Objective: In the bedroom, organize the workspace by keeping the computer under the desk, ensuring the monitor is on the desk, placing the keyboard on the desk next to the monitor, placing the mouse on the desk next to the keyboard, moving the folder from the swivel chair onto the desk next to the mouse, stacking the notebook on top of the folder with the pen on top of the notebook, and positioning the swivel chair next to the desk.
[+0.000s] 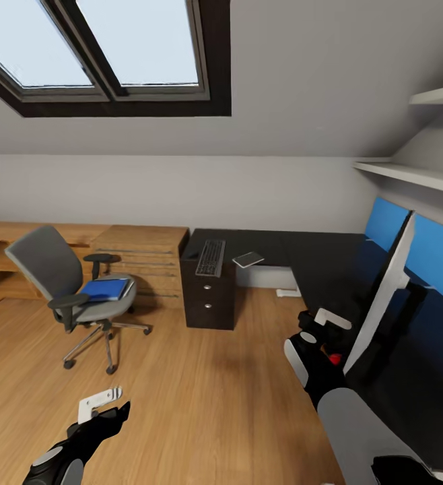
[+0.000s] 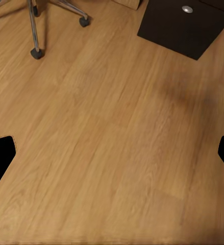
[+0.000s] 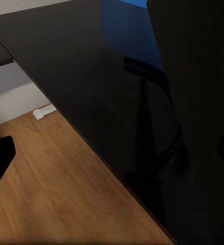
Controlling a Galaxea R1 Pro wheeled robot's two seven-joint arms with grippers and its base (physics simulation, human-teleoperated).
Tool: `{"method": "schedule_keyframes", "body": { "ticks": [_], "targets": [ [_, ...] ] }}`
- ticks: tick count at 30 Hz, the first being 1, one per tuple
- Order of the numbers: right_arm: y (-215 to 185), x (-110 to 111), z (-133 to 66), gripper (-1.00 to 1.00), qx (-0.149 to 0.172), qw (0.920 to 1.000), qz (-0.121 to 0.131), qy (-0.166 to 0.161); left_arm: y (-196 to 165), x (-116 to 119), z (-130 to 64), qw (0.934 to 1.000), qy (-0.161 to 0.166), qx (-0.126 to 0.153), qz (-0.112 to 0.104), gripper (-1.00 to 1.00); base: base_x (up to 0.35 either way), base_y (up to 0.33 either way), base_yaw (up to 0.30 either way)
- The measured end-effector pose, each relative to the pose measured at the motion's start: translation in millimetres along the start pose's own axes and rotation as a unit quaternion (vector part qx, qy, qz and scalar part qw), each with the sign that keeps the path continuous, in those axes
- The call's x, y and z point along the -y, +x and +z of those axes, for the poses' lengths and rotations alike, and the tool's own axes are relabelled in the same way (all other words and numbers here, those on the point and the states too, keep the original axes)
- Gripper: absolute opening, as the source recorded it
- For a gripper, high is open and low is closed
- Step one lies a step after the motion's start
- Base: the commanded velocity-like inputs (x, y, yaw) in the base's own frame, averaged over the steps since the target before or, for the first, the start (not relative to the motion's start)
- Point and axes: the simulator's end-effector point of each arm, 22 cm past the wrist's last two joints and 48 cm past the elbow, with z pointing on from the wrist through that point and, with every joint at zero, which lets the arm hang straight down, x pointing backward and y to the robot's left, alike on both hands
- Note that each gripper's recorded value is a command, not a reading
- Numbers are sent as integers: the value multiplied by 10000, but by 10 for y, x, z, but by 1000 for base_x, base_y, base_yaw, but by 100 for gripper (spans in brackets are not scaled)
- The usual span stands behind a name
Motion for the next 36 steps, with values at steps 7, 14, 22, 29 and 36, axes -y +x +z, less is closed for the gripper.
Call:
{"method": "schedule_keyframes", "body": {
  "ticks": [7,14,22,29,36],
  "targets": [
    [6,37,13,100,-29,10000,48,42,-5,-13,-3,10000,-10,6,-3,100,-219,0,0],
    [9,53,18,100,-42,9999,69,59,-6,-17,-5,10000,-13,7,-6,100,-25,0,0],
    [-21,145,74,100,-1,9999,34,125,-12,-16,-7,10000,-12,15,-6,100,-1,-128,0],
    [-15,139,74,100,-9,9999,36,113,-13,-18,-7,10000,-14,16,-9,100,0,-25,0],
    [-11,85,55,100,-1,10000,9,47,-12,-15,-5,10000,-8,13,-9,100,-77,54,0]
  ]
}}
